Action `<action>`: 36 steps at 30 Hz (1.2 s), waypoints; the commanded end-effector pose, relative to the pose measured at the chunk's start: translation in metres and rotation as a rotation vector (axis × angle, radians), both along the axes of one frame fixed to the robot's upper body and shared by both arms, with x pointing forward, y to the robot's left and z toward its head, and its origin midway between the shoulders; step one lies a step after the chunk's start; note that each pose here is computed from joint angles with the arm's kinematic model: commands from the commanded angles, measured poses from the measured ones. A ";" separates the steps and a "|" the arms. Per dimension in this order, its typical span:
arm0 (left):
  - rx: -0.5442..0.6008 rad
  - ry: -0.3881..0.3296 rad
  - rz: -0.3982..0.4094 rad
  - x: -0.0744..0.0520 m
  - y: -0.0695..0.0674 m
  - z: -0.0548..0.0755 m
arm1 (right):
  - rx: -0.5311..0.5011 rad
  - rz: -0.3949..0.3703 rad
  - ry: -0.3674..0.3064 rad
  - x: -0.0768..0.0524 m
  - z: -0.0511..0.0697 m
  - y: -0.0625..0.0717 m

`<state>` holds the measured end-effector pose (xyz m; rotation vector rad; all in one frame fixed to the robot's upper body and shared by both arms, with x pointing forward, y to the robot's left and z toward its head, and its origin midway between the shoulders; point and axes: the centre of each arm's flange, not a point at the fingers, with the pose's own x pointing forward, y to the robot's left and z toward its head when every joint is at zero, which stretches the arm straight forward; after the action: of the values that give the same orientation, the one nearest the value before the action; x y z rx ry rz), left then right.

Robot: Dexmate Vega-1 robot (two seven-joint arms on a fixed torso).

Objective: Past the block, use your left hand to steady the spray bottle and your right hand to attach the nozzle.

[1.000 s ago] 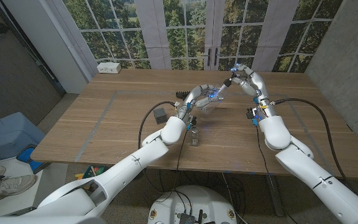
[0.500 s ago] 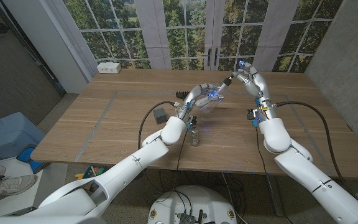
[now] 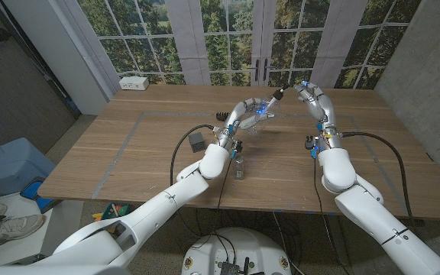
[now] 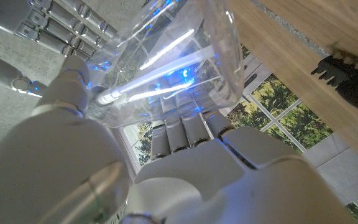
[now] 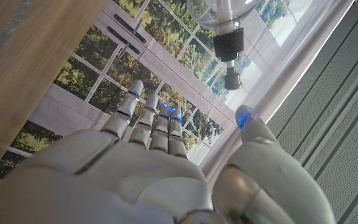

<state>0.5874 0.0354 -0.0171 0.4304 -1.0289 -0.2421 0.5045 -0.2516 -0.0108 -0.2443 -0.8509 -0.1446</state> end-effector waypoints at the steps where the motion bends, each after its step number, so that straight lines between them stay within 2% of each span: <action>1: -0.045 -0.049 0.004 -0.002 -0.002 0.002 | -0.102 -0.006 0.172 0.001 0.000 0.000; 9: -0.037 -0.047 0.002 -0.002 -0.004 0.002 | -0.260 0.044 0.232 0.002 0.005 0.002; 19: 0.001 -0.023 0.012 -0.001 -0.006 0.000 | -0.404 0.092 0.245 0.004 0.011 0.009; 28: 0.034 -0.010 0.020 -0.001 -0.009 -0.001 | -0.468 0.113 0.268 0.006 0.016 0.017; 36: 0.064 -0.010 0.024 -0.002 -0.013 -0.003 | -0.480 0.104 0.249 0.004 0.017 0.022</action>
<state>0.5862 0.0268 -0.0172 0.4655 -1.0393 -0.2370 0.5096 -0.2360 0.0037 -0.6083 -0.6346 0.1676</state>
